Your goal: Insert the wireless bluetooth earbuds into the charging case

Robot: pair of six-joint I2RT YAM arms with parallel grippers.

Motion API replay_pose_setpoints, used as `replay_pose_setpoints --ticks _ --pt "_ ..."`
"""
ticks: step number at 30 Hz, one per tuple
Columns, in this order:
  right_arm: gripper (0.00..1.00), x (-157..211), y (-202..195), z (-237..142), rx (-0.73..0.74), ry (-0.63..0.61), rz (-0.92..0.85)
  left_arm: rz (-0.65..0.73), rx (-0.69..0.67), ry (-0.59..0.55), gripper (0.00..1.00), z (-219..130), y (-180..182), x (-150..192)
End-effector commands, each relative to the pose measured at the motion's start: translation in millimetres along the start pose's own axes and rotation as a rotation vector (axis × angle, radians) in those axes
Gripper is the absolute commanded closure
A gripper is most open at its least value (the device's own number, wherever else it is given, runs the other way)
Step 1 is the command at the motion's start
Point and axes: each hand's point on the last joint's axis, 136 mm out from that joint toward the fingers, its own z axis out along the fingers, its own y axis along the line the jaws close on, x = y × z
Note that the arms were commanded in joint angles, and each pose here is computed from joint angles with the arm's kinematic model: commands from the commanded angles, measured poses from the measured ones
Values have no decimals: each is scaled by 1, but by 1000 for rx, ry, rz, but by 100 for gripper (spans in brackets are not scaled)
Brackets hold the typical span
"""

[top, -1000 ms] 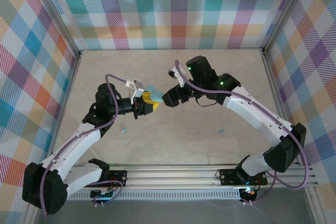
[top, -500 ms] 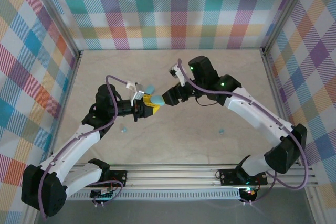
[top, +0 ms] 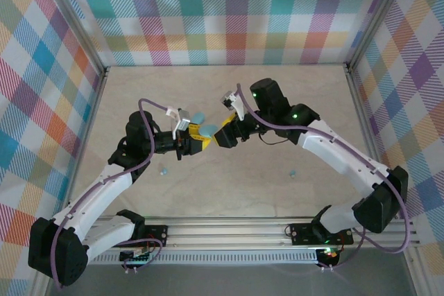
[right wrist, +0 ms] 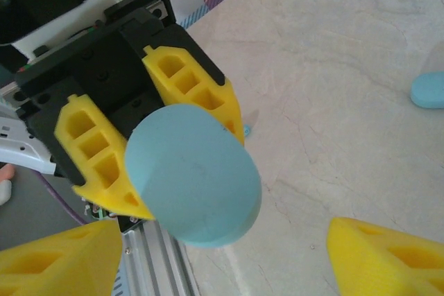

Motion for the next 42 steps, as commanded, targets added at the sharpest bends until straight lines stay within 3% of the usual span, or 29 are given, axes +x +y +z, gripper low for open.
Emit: replay_pose_setpoints --ticks 1,8,24,35,42 --pt "22 -6 -1 6 -5 3 -23 43 25 -39 100 -2 -7 -16" --pt "24 -17 -22 5 112 -6 20 32 37 -32 100 -1 -8 -15" --pt "24 -34 -44 -1 123 -54 151 21 55 -27 100 0 -11 -10" --pt "24 -15 -12 -8 -8 -81 -49 -5 74 -27 100 3 -11 -15" --pt "24 -14 21 -12 -196 -93 -173 6 130 -21 100 4 -19 -18"
